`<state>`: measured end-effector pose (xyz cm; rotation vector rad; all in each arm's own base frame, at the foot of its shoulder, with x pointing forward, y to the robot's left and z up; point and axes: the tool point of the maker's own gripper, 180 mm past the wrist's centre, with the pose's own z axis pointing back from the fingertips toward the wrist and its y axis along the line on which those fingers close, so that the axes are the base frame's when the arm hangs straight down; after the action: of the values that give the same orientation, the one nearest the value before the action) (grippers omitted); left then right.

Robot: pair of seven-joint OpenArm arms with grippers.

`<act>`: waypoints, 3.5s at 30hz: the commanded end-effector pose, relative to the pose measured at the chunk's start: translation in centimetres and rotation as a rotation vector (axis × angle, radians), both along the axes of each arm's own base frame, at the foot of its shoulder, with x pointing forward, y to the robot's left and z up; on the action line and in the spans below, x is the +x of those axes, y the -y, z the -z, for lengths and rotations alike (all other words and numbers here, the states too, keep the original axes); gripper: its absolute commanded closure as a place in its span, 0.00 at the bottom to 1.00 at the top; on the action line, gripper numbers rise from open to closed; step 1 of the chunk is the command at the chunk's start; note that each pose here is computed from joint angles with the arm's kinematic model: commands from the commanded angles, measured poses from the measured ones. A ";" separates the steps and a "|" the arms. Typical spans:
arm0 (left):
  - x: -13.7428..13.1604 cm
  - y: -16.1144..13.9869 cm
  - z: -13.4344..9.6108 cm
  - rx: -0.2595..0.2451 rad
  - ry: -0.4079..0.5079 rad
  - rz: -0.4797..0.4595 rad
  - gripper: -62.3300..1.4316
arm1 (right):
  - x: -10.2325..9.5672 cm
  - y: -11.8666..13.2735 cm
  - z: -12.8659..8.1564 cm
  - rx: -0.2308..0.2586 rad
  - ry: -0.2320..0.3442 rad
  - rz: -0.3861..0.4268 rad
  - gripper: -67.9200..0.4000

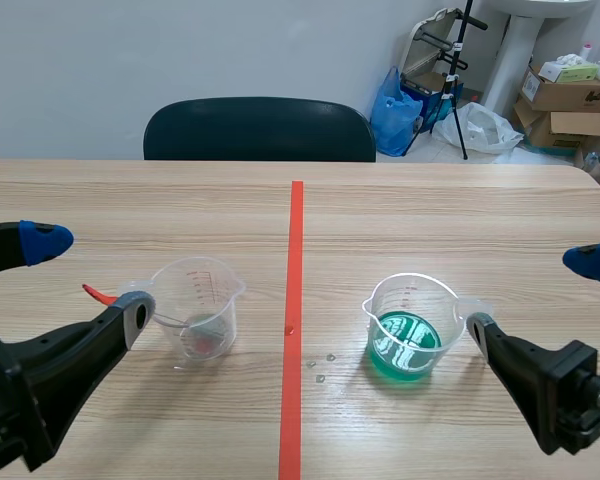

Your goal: Do the redox reaction experiment

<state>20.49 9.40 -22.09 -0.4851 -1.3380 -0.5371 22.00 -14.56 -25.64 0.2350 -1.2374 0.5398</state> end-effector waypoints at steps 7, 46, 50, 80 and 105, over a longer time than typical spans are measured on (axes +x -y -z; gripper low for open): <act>0.0 0.1 -0.5 -0.013 0.011 -0.001 0.03 | 0.4 -0.2 -0.8 -0.001 0.036 -0.010 0.00; -0.1 0.1 -0.6 -0.017 0.013 -0.001 0.03 | 0.6 -0.7 -2.2 0.039 0.104 -0.027 0.00; -0.1 0.1 -0.5 -0.017 0.013 -0.001 0.03 | 0.5 -1.4 -2.2 0.047 0.105 -0.051 0.00; -6.1 -6.2 1.3 0.168 -0.017 -0.140 0.04 | 3.0 -11.8 -6.7 0.086 0.353 -0.360 0.00; -10.7 -11.1 2.6 0.290 0.009 -0.199 0.04 | 0.6 -25.2 -1.9 0.108 0.322 -0.709 0.00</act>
<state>9.44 20.84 -25.35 -0.1026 -1.2423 -0.5652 21.92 10.53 -25.10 0.7090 -1.4373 1.1653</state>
